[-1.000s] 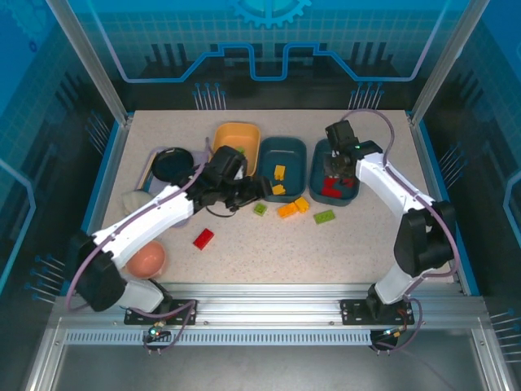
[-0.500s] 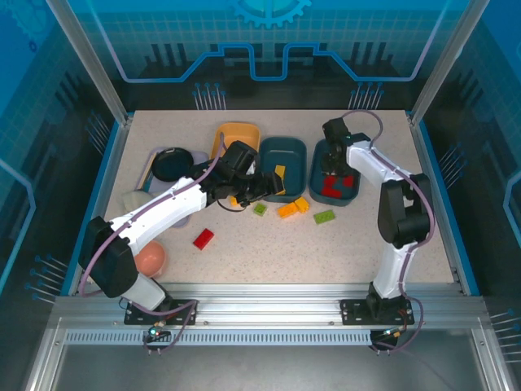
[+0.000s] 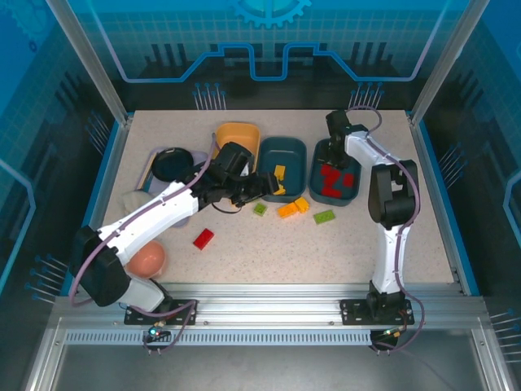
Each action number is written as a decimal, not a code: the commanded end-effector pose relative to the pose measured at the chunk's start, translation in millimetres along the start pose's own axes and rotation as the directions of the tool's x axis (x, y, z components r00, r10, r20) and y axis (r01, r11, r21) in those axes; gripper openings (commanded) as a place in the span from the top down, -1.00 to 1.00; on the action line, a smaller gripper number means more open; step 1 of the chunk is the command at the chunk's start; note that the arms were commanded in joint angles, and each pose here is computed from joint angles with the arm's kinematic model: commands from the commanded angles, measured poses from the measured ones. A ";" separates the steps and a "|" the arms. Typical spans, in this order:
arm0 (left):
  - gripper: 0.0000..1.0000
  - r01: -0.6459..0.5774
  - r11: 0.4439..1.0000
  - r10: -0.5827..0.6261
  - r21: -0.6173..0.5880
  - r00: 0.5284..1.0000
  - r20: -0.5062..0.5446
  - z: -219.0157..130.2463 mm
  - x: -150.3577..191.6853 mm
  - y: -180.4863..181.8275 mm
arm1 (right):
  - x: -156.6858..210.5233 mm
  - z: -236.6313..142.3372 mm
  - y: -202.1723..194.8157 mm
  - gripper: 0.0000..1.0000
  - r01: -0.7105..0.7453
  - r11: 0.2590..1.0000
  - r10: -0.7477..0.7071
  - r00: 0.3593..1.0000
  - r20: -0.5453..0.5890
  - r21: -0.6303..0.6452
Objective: Sort the legos into containers by color
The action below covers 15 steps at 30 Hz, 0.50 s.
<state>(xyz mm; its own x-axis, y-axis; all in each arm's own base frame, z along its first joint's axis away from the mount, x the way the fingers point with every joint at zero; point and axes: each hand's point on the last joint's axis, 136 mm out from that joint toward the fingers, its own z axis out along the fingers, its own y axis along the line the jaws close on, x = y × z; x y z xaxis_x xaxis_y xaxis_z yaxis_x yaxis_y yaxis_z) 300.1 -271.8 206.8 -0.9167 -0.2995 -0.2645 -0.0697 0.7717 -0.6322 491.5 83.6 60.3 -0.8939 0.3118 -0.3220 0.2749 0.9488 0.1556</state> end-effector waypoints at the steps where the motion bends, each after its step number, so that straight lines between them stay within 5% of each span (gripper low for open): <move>1: -0.49 -0.033 0.998 0.033 -0.047 0.999 -0.001 -8.3 5.1 12.9 | -15.5 -35.1 1.7 -0.16 -0.032 0.999 0.034 0.998 0.054 -0.040; 7: -0.47 -0.199 0.980 0.197 -0.017 0.977 -0.079 0.0 1.7 -9.7 | -11.2 -112.6 1.1 -0.27 0.003 0.996 0.013 0.983 0.183 -0.087; 15: -0.36 -0.493 0.870 0.479 0.007 0.842 -0.247 73.6 30.6 -39.2 | 86.6 -182.4 -28.4 -0.25 0.090 0.984 -0.046 0.962 0.268 -0.155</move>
<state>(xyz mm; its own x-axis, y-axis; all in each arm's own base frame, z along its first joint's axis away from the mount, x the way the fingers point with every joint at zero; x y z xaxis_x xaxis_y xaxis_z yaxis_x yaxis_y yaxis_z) 319.3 -332.3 190.6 -0.9345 0.0651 -0.3500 0.2439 0.8332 -0.4963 375.0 69.6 213.5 -0.7427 0.3123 -0.5923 0.1740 0.9442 0.2796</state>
